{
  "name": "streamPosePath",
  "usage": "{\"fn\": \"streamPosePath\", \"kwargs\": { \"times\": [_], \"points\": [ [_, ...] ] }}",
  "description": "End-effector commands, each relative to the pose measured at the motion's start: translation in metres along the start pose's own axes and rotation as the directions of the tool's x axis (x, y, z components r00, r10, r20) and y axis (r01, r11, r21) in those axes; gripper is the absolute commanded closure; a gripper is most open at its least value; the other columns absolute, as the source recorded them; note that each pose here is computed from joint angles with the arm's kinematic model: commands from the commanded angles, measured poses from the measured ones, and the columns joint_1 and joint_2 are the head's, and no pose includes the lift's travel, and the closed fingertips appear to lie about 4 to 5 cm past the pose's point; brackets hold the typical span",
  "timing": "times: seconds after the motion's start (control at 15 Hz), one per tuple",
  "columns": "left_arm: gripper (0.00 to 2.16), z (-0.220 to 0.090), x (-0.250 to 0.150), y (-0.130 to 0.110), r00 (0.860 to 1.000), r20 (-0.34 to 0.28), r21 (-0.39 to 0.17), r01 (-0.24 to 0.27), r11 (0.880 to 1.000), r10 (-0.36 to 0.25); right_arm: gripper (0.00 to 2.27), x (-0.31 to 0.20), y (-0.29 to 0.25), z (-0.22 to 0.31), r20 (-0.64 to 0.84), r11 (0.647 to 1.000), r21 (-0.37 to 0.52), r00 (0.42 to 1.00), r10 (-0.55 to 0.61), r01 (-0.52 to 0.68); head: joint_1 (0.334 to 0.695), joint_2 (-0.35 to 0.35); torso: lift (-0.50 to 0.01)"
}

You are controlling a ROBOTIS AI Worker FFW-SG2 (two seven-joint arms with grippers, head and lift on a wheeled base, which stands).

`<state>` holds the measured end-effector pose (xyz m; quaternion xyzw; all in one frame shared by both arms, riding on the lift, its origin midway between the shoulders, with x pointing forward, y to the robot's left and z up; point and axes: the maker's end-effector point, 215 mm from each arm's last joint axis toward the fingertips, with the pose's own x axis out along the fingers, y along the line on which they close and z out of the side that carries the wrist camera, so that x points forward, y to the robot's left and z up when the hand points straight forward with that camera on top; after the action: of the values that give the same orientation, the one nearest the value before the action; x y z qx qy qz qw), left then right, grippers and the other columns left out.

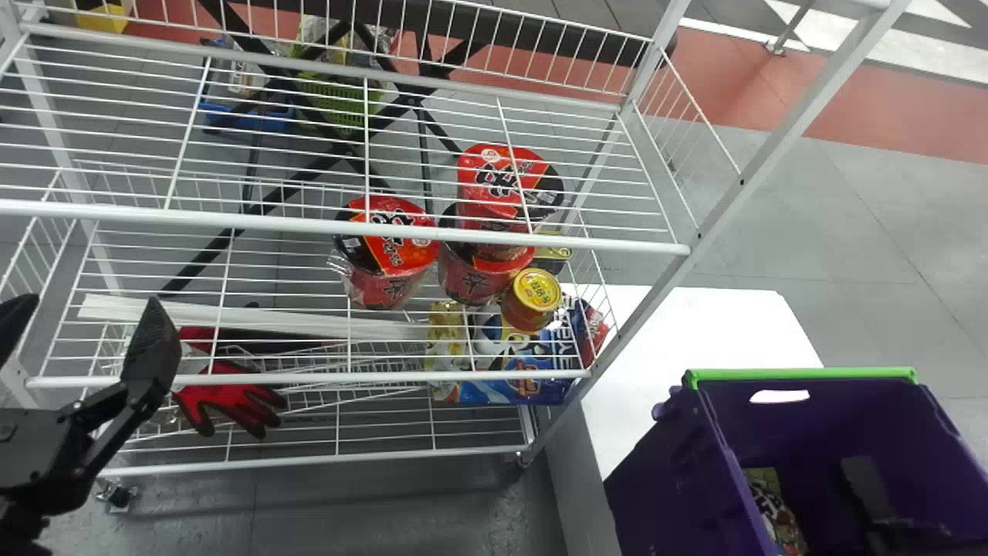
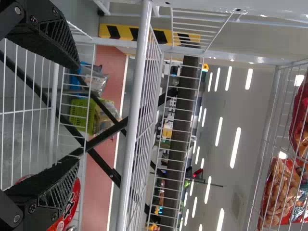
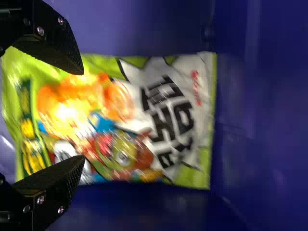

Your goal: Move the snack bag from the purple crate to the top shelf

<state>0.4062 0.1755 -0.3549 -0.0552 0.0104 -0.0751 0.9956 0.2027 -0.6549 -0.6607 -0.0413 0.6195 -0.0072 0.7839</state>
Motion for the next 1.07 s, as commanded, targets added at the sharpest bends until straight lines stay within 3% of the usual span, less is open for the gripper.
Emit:
{"fn": "streamPosePath", "kwargs": {
  "times": [0.0, 0.33, 1.0],
  "points": [
    [0.14, -0.002, -0.002, -0.005, 1.000, -0.003, 0.007, 0.008, 1.000, -0.008, 0.22, 0.002, 0.000, 0.003, -0.002, 0.999, -0.036, 1.000, 0.014, -0.014, 0.695, -0.350, -0.459],
    [0.14, -0.002, -0.005, -0.005, 1.000, -0.006, 0.006, 0.008, 1.000, -0.008, 0.22, 0.008, 0.015, 0.005, 0.004, 0.995, -0.075, 0.997, 0.072, -0.071, 0.695, -0.350, -0.459],
    [0.14, -0.012, 0.007, 0.006, 0.999, -0.029, 0.029, 0.018, 0.999, -0.017, 0.25, -0.001, 0.002, -0.027, -0.002, 0.996, 0.000, 0.996, 0.084, -0.084, 0.695, -0.350, -0.459]
  ]
}}
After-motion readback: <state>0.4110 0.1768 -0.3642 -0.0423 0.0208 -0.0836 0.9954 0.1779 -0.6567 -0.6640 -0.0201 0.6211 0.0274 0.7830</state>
